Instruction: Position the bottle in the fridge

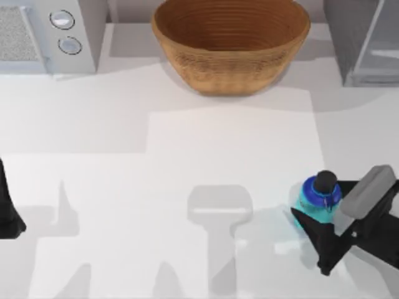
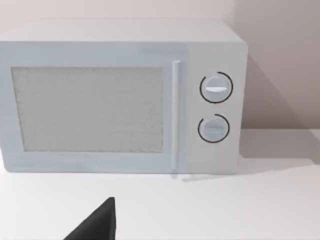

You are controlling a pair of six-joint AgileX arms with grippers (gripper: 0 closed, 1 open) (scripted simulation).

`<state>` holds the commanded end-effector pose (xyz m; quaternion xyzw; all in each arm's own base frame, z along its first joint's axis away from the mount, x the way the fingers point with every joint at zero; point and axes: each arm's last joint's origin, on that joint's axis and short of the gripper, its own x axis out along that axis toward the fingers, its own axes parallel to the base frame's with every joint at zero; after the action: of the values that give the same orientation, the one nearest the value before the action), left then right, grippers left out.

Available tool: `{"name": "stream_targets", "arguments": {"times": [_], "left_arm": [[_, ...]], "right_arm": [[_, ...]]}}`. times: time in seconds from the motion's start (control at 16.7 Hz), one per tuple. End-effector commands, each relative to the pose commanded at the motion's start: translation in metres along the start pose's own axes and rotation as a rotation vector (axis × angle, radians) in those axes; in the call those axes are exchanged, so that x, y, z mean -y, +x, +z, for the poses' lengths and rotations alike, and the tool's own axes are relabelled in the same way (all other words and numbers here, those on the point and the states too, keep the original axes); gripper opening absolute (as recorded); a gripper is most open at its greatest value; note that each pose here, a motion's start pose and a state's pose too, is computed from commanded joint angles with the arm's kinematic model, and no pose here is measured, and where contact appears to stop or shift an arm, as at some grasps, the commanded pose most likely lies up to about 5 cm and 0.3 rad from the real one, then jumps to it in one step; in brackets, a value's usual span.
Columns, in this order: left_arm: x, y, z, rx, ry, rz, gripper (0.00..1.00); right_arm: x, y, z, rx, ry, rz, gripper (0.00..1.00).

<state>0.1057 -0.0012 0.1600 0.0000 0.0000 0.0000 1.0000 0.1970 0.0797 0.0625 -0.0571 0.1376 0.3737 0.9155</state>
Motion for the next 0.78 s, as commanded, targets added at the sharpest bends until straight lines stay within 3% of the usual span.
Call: {"name": "stream_targets", "arguments": {"times": [0.42,0.78], "left_arm": [[0.0,0.0,0.0,0.0,0.0,0.0,1.0],[0.0,0.0,0.0,0.0,0.0,0.0,1.0]], "right_arm": [[0.0,0.0,0.0,0.0,0.0,0.0,0.03],[0.0,0.0,0.0,0.0,0.0,0.0,0.01]]}}
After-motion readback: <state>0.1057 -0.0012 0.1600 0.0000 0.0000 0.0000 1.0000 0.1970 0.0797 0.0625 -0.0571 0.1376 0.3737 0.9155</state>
